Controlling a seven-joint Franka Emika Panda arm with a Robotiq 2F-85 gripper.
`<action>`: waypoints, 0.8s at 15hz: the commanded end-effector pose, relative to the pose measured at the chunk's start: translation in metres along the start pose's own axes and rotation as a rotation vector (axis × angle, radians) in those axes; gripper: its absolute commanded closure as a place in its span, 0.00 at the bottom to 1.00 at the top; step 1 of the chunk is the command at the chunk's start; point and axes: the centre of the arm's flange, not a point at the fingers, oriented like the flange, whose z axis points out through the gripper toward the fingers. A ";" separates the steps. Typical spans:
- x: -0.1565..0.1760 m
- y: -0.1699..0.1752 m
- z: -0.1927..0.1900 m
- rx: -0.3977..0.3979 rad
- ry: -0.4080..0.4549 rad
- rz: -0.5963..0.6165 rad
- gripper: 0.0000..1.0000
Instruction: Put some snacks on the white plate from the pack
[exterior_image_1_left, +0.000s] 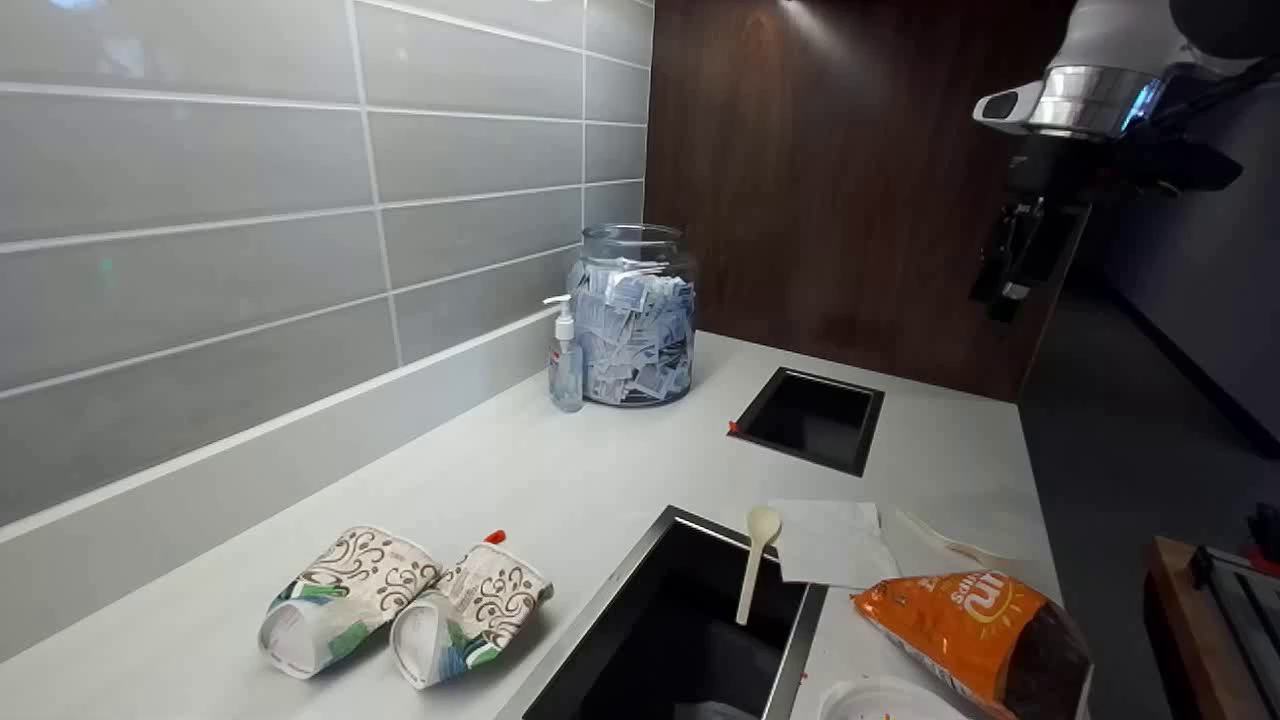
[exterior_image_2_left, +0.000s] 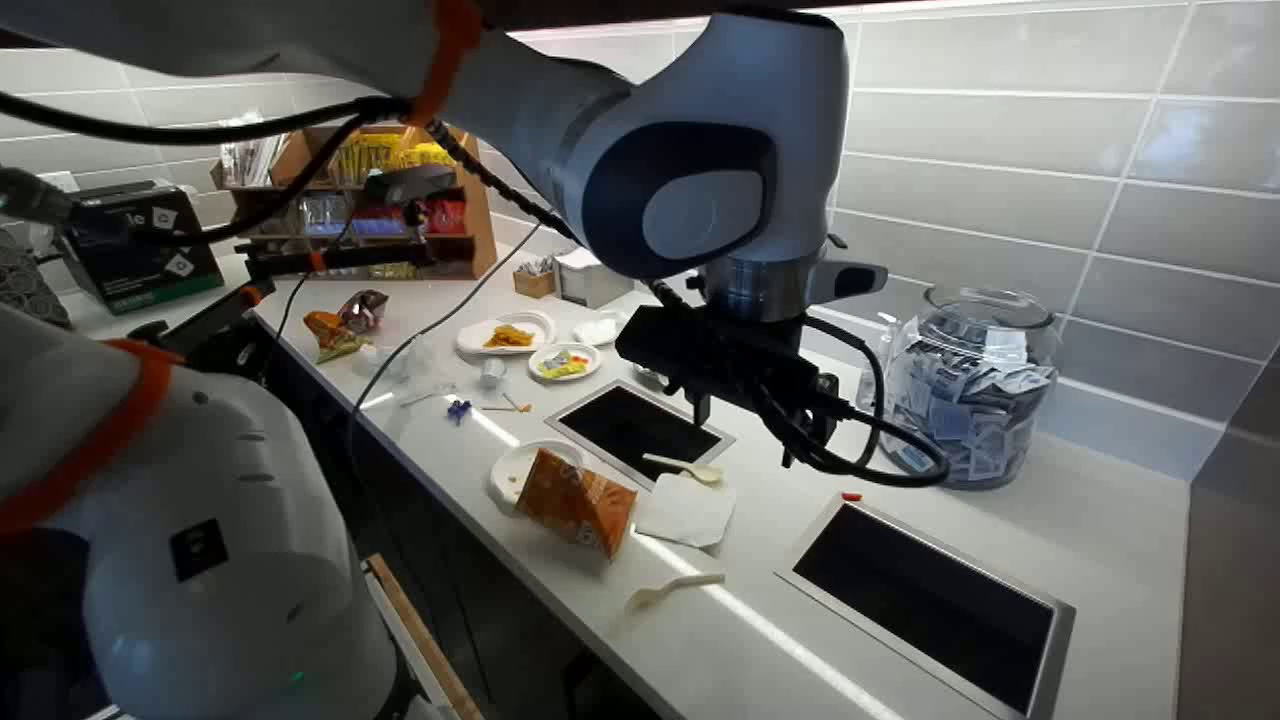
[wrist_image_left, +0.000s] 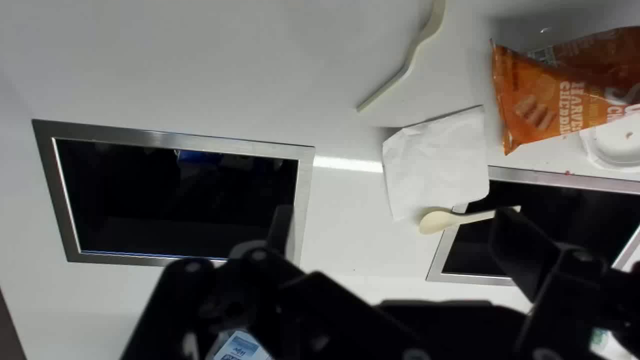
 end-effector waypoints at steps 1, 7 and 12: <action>0.000 0.000 0.000 0.000 0.000 0.000 0.00; 0.006 -0.002 0.011 0.002 -0.013 0.036 0.00; 0.039 -0.047 0.075 -0.007 -0.042 0.206 0.00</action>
